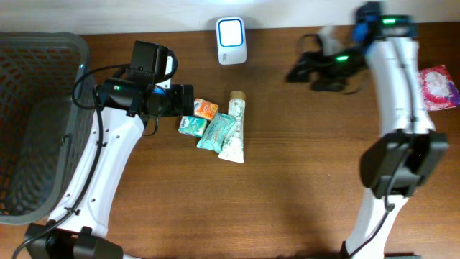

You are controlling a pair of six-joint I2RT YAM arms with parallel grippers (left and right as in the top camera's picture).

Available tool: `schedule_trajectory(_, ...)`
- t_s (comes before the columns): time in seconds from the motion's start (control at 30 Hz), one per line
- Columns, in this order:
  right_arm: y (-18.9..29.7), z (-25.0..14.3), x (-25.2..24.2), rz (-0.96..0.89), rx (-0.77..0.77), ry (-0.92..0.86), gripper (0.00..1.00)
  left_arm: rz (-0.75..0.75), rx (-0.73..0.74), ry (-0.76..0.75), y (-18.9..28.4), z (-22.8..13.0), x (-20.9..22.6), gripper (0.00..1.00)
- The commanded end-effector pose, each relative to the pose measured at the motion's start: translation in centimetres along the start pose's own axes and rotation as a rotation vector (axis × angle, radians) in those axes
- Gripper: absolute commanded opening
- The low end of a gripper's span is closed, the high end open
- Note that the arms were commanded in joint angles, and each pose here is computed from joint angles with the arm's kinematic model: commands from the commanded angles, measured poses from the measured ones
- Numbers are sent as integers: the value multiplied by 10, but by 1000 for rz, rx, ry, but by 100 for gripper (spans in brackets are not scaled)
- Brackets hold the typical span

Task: Scan the item barcode

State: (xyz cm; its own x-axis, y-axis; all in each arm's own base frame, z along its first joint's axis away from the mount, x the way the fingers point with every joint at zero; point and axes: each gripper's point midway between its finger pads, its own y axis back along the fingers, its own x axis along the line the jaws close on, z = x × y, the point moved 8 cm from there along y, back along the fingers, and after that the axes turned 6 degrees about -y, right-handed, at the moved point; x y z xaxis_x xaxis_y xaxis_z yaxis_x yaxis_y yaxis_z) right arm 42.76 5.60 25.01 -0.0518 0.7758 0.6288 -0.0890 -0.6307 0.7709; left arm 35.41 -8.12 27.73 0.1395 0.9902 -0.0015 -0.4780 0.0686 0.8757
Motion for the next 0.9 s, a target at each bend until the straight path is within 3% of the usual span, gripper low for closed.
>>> schedule_trajectory(0.0,-64,-7,33,-71,111,82,94,3,-3,-5,1,0,0,99)
schedule_trajectory(0.07,-112,-10,46,-270,114,10,77,3,-3,-5,1,0,0,99)
schedule_trajectory(0.2,-159,-12,55,-366,99,-24,62,3,-3,-5,1,0,0,99)
schedule_trajectory(0.5,-210,-12,17,-519,127,-89,45,3,-3,-5,1,0,0,99)
schedule_trajectory(0.6,-183,-16,-15,-815,126,-99,44,3,-3,-5,1,0,0,99)
schedule_trajectory(0.7,-137,-12,-55,-982,151,-187,44,3,-3,-5,1,0,0,99)
schedule_trajectory(0.73,-119,-11,-61,-970,170,-238,45,3,-3,-5,1,0,0,99)
schedule_trajectory(0.8,-97,-12,-50,-883,206,-297,58,3,-3,-5,1,0,0,99)
schedule_trajectory(0.87,-96,-17,-35,-815,243,-309,61,3,-3,-5,1,0,0,99)
